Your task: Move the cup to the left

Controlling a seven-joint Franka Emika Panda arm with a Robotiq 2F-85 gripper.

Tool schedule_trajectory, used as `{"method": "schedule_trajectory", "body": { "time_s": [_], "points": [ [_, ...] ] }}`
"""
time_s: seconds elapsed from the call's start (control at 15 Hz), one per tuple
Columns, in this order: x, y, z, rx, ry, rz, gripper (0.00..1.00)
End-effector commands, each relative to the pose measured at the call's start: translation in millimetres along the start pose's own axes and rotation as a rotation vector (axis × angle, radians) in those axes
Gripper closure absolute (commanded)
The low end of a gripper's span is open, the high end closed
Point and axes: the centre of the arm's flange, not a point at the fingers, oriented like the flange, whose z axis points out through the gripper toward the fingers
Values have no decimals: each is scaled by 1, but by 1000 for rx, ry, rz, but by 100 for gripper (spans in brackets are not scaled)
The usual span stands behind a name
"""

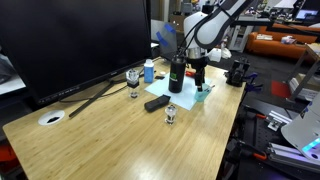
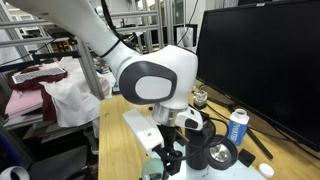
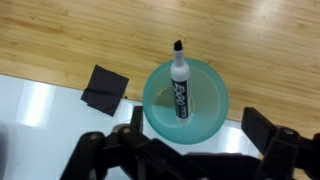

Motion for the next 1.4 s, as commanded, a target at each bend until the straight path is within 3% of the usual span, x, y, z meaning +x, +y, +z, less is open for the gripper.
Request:
{"method": "schedule_trajectory", "body": {
  "time_s": [0.0,1.13,1.33],
  "points": [
    [3,1,6,-13,-3,-8,0],
    [4,8,13,-15,-8,11,0],
    [4,9,12,-13,-1,15,20]
  ]
}}
